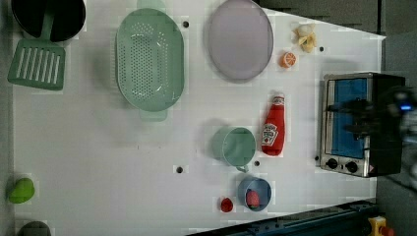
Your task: Pick ketchup from plate and place it on table.
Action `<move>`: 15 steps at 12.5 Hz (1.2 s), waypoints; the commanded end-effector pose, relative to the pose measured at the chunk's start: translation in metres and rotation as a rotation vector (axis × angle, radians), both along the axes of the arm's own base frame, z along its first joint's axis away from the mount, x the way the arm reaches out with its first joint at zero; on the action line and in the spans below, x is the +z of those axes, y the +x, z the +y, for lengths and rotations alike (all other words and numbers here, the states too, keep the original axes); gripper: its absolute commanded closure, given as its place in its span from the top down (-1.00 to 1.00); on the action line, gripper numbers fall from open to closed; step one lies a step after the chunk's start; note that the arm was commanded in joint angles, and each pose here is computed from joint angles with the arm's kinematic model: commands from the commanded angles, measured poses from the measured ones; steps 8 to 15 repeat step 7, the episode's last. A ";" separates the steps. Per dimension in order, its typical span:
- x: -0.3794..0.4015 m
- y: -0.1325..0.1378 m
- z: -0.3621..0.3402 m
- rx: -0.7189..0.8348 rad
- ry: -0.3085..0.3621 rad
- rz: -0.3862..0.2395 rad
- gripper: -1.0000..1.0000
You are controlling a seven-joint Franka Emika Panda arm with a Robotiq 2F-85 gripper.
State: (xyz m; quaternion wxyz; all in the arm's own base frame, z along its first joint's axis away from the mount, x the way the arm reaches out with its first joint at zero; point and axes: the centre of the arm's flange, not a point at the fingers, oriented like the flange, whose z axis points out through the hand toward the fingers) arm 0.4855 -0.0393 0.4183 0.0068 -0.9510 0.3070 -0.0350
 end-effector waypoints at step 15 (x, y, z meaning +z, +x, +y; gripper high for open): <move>0.150 -0.022 0.019 -0.223 -0.003 0.105 1.00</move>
